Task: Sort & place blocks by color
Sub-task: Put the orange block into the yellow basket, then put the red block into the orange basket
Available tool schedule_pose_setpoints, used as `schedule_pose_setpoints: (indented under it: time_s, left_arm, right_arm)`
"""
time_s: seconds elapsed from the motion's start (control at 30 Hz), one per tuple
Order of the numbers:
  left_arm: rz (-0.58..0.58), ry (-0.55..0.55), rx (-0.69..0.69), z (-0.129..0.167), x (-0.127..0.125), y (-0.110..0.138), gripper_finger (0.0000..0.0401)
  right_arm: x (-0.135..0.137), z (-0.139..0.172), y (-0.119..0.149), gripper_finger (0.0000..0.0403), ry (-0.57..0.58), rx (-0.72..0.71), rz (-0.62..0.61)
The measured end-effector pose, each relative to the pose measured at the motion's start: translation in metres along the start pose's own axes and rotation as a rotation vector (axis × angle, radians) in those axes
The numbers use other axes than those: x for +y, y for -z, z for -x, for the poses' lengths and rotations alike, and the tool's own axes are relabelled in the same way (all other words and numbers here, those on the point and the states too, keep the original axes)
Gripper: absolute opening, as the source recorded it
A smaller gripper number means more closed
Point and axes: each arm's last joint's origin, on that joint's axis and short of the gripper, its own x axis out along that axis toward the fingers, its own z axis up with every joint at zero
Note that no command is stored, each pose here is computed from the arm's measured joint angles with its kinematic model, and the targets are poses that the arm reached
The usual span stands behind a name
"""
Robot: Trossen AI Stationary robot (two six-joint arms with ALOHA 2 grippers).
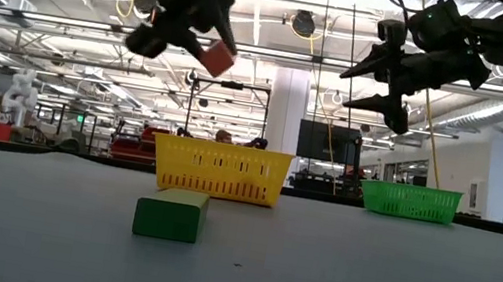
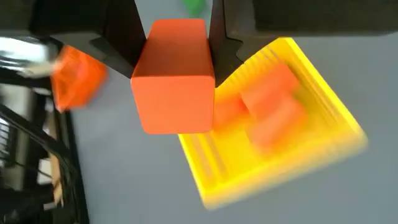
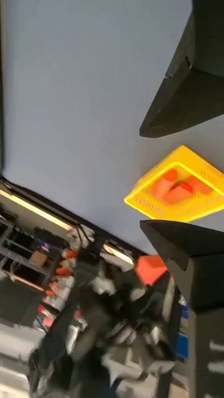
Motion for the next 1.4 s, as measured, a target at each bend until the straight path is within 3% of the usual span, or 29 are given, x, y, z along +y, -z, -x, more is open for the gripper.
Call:
schedule_pose_setpoints:
  time_s: [0.17, 0.3, 0.5, 0.77, 0.83, 1.0, 1.1, 1.23, 1.4]
  left_arm:
    - [-0.194, -0.055, -0.062, 0.004, 0.0, -0.036, 0.0131]
    - [-0.305, -0.12, -0.02, -0.02, 0.011, -0.048, 0.0131]
    - [-0.402, -0.157, 0.071, -0.051, 0.018, -0.042, 0.0131]
    - [-0.488, -0.156, 0.085, -0.064, 0.013, -0.031, 0.0133]
    - [-0.487, -0.168, 0.089, -0.065, 0.014, -0.031, 0.0164]
    - [-0.484, -0.151, 0.097, -0.064, 0.014, -0.032, 0.0298]
    - [-0.467, -0.127, 0.121, -0.064, 0.013, -0.031, 0.0353]
    - [-0.438, -0.099, 0.15, -0.065, 0.013, -0.029, 0.0382]
    - [-0.376, -0.069, 0.147, -0.055, 0.01, -0.031, 0.0367]
  right_arm:
    - [-0.002, 0.0, -0.002, 0.0221, 0.071, -0.071, -0.038]
    - [-0.002, 0.0, -0.003, 0.0221, 0.089, -0.098, -0.094]
    - [-0.002, 0.0, -0.003, 0.0221, 0.08, -0.102, -0.15]
    - [-0.004, 0.0, -0.002, 0.0221, 0.122, -0.128, -0.183]
    - [-0.004, 0.0, -0.002, 0.0221, 0.144, -0.148, -0.191]
    - [-0.003, -0.002, 0.0, 0.0221, 0.174, -0.164, -0.192]
    - [-0.001, -0.004, 0.003, 0.0221, 0.171, -0.151, -0.19]
    - [0.0, -0.006, 0.005, 0.0221, 0.178, -0.155, -0.205]
    - [0.005, -0.009, 0.01, 0.0221, 0.16, -0.13, -0.218]
